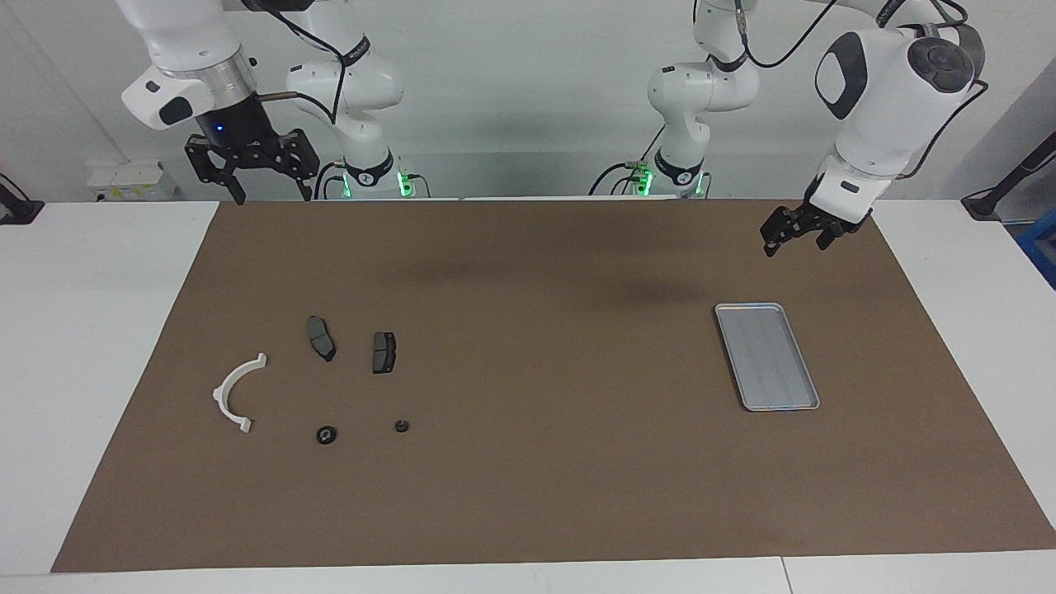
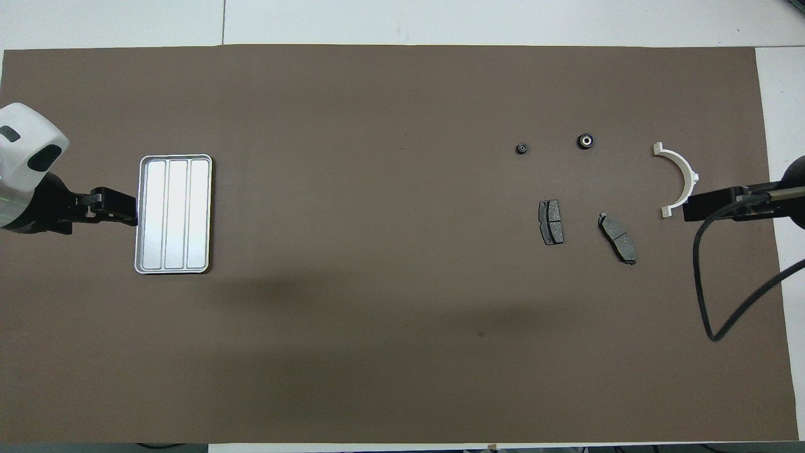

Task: Pick bearing gear from pile to tray
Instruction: 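Reach the right gripper to the small black part and grasp it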

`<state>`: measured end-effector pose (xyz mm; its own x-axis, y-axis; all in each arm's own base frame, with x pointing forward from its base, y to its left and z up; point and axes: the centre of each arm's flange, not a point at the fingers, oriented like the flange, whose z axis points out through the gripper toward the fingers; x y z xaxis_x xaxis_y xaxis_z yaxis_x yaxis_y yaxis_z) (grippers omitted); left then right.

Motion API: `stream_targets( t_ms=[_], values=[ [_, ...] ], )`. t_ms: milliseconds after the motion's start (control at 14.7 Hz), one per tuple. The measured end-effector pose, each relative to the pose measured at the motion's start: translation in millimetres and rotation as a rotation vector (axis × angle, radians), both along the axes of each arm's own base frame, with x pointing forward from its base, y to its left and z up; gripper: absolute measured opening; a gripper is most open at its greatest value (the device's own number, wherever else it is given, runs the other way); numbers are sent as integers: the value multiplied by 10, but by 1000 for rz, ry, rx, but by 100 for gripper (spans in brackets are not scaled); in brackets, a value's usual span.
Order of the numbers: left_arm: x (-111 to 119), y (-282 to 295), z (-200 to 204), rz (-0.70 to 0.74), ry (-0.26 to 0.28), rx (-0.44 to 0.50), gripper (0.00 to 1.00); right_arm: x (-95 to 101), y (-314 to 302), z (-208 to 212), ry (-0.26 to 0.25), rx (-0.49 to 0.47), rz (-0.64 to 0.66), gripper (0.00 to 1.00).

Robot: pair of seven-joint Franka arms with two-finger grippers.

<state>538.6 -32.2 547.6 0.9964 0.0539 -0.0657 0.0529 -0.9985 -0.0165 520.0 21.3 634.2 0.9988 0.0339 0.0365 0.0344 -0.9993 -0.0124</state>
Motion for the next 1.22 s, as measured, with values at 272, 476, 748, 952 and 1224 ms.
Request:
stream_targets(
  t_ms=[272, 476, 748, 952, 1224],
  values=[
    [0, 0, 0, 0, 0, 0, 100, 296, 45, -832, 31, -11, 4, 100],
    [0, 0, 0, 0, 0, 0, 100, 660, 202, -1540, 28, -18, 4, 100],
    [0, 0, 0, 0, 0, 0, 100, 1010, 709, -2393, 12, -22, -71, 100],
    [0, 0, 0, 0, 0, 0, 100, 1215, 976, -2726, -5, -22, -101, 100],
    [0, 0, 0, 0, 0, 0, 100, 1588, 1132, -2933, 2, -27, -180, 100]
  ],
)
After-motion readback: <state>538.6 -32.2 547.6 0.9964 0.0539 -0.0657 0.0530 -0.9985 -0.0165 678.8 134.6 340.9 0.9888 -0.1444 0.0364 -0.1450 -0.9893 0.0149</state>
